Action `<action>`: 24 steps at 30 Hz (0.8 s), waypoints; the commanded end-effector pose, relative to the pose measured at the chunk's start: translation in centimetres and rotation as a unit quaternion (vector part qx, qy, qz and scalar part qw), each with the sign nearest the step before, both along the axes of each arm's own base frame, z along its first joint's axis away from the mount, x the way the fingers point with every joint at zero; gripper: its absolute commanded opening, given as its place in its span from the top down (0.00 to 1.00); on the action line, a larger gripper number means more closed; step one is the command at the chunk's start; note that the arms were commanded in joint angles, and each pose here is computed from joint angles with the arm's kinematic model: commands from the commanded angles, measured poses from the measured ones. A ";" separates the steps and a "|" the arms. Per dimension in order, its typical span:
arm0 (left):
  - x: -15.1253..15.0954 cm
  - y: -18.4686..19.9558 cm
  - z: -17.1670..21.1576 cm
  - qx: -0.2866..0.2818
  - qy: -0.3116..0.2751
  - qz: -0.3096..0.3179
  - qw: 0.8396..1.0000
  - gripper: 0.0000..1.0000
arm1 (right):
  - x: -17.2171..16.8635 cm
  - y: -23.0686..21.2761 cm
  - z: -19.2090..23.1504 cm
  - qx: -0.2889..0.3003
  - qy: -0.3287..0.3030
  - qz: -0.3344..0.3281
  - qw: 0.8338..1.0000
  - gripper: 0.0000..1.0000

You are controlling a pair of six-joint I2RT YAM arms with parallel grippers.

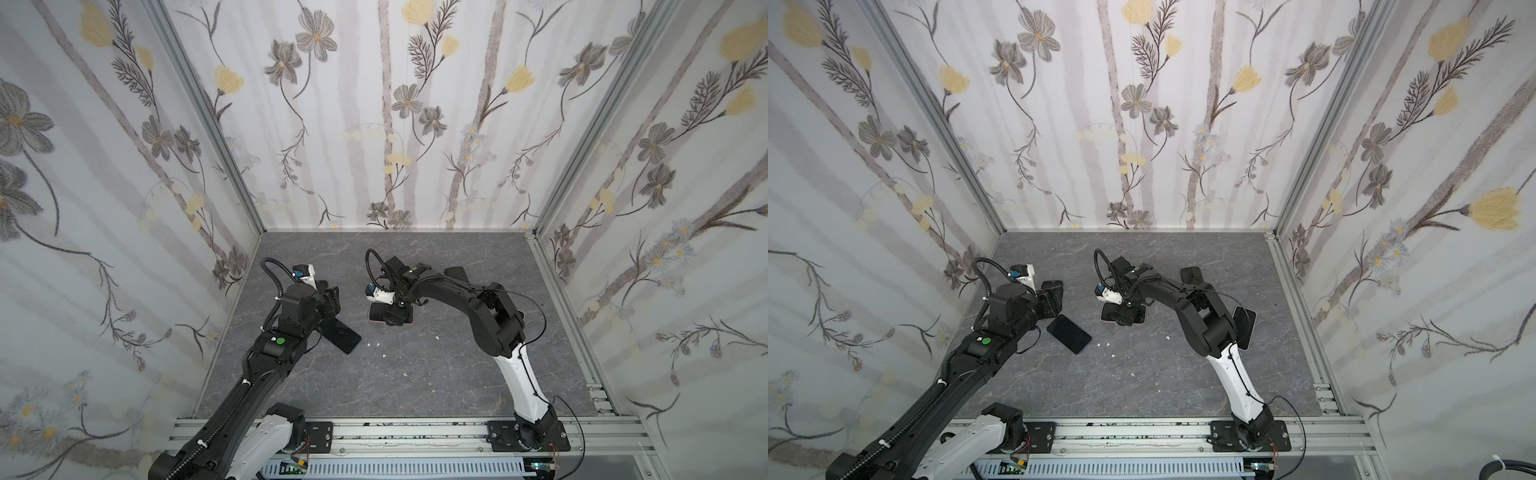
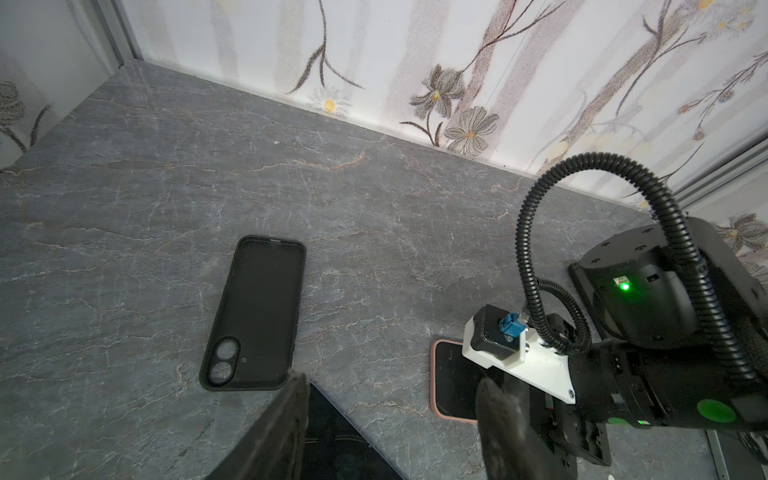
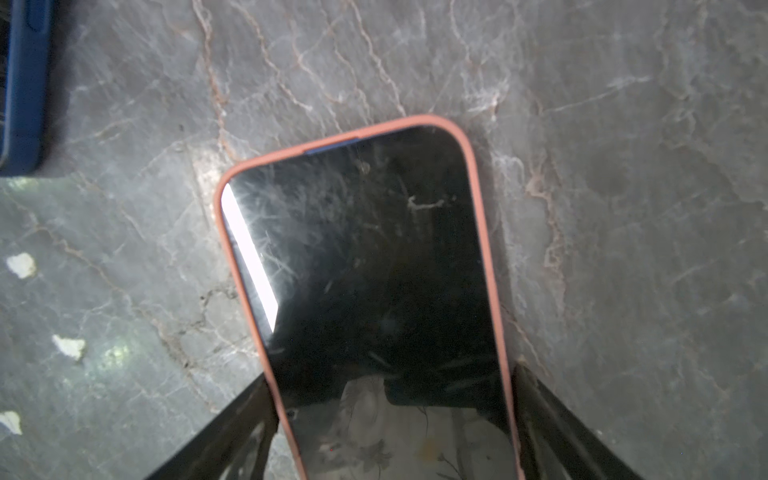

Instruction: Put the phone into the phone case

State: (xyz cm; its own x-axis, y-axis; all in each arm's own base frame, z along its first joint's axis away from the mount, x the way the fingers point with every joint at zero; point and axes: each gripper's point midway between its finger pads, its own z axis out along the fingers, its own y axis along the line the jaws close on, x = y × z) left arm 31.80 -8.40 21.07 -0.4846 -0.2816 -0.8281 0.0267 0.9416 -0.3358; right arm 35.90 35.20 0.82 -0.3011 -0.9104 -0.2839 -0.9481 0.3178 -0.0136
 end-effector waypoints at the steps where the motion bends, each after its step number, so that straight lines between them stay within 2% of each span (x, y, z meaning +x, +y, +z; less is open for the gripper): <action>1: 0.1 0.4 0.4 -0.006 -0.007 0.014 1.000 0.37 | 1.5 -4.7 -2.0 -0.087 -0.014 -0.081 0.993 0.18; 6: -0.1 0.4 0.5 -0.014 -0.007 0.015 1.000 0.37 | 4.6 -8.0 -1.7 -0.083 -0.021 -0.197 0.977 0.22; 13: -0.3 0.5 0.3 -0.016 0.001 0.019 1.000 0.37 | 9.6 -12.7 -1.1 -0.057 -0.035 -0.367 0.928 0.22; 16: -0.2 0.4 -0.1 -0.020 0.009 0.020 1.000 0.37 | 11.4 -13.5 -1.0 -0.037 -0.033 -0.432 0.900 0.21; 20: 0.1 0.4 -0.5 -0.023 0.024 0.027 0.999 0.37 | 12.6 -14.4 -1.4 -0.020 -0.008 -0.523 0.852 0.18; 24: 0.2 0.6 -0.5 -0.028 0.029 0.036 0.999 0.37 | 12.6 -15.1 -1.9 -0.026 -0.006 -0.570 0.821 0.14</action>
State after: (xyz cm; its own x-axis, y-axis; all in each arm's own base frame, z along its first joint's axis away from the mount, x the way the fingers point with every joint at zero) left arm 31.73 -8.23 20.00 -0.5260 -0.3260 -0.7855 -0.0279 0.9297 -0.3672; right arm 51.53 22.98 1.65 -0.8937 -0.1949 -0.4041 -0.2183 0.9758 0.0122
